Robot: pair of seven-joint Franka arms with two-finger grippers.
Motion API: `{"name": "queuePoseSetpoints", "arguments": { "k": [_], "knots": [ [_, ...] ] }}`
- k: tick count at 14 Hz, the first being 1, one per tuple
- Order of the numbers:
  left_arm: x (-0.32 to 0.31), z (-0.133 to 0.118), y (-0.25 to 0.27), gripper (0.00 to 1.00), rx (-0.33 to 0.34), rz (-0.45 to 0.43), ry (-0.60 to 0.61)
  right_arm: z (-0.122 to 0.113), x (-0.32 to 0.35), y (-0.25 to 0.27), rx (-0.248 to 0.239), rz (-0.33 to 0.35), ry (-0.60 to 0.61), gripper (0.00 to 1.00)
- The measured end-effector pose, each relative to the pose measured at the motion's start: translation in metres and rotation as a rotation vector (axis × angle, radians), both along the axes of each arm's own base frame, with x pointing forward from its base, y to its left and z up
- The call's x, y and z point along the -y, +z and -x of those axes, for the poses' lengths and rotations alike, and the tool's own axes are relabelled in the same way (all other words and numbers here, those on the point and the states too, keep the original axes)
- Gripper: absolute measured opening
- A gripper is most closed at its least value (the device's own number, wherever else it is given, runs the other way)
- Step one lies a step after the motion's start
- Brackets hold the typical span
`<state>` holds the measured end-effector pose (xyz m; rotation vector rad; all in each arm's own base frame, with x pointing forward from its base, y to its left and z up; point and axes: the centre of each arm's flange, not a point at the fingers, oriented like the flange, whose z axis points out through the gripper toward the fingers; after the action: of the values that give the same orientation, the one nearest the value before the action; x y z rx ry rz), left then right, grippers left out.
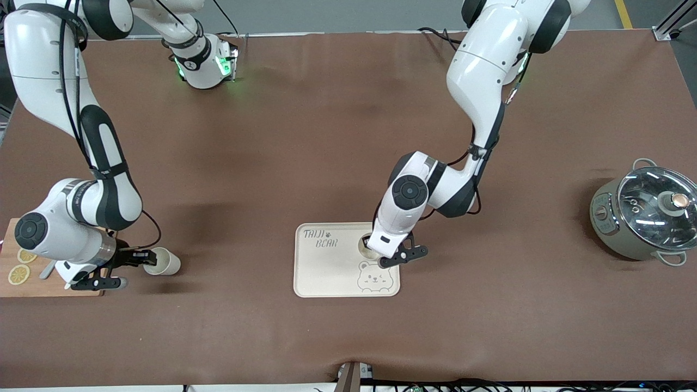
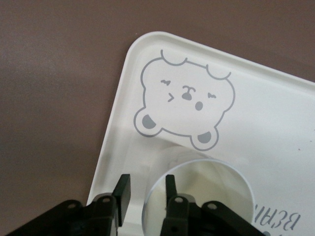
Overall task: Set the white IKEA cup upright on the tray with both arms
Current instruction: 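Release the cup on the tray and raise the left gripper away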
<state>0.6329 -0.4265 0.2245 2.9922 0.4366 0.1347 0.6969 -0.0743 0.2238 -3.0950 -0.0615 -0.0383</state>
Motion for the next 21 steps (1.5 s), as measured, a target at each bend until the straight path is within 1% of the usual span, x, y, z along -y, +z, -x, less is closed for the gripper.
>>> {"name": "queuePoseSetpoints", "arguments": {
  "k": [1, 2, 3, 4, 5, 6, 7, 9, 12, 13, 15, 17, 19, 21],
  "knots": [
    [0.0, -0.001, 0.002, 0.5, 0.004, 0.001, 0.001, 0.0, 0.0, 0.0, 0.0, 0.0, 0.0, 0.47],
    [0.0, -0.003, 0.005, 0.59, 0.01, 0.004, 0.002, 0.0, -0.001, 0.0, 0.0, 0.0, 0.001, 0.37],
    [0.001, -0.005, 0.01, 0.7, 0.018, 0.009, 0.003, 0.0, -0.001, 0.0, 0.0, -0.001, 0.001, 0.28],
    [0.002, -0.005, 0.017, 0.79, 0.021, 0.012, 0.003, 0.0, -0.001, 0.0, 0.0, -0.001, 0.002, 0.28],
    [0.002, -0.004, 0.023, 0.91, 0.011, 0.008, 0.003, 0.0, -0.002, 0.0, -0.001, -0.001, 0.002, 0.22],
    [0.002, -0.003, 0.031, 0.99, -0.001, 0.003, 0.005, 0.0, -0.002, 0.0, 0.0, -0.003, 0.002, 0.08],
    [0.002, -0.004, 0.041, 1.0, 0.001, 0.006, 0.007, -0.001, -0.004, 0.003, 0.003, -0.008, 0.002, 0.04],
    [0.0, -0.006, 0.069, 1.0, 0.014, 0.015, 0.011, -0.002, -0.005, 0.002, 0.003, -0.008, 0.002, 0.04],
    [-0.025, -0.014, 0.113, 1.0, 0.002, -0.004, 0.016, -0.002, -0.005, 0.002, 0.002, -0.009, 0.003, 0.04],
    [-0.041, -0.019, 0.13, 1.0, -0.002, -0.012, -0.01, -0.001, -0.006, 0.003, -0.006, -0.011, 0.004, 0.04],
    [-0.084, -0.031, 0.162, 1.0, -0.029, -0.034, -0.065, -0.002, -0.011, 0.008, -0.041, -0.022, 0.014, 0.04],
    [-0.13, -0.04, 0.188, 1.0, -0.05, -0.047, -0.113, -0.009, -0.031, 0.036, -0.053, -0.051, 0.002, 0.04],
    [-0.165, -0.049, 0.209, 1.0, -0.03, -0.047, -0.16, -0.014, -0.069, 0.079, -0.062, -0.082, -0.049, 0.04],
    [-0.203, -0.058, 0.229, 1.0, 0.003, -0.049, -0.219, -0.013, -0.116, 0.117, -0.095, -0.096, -0.106, 0.04]
  ]
}}
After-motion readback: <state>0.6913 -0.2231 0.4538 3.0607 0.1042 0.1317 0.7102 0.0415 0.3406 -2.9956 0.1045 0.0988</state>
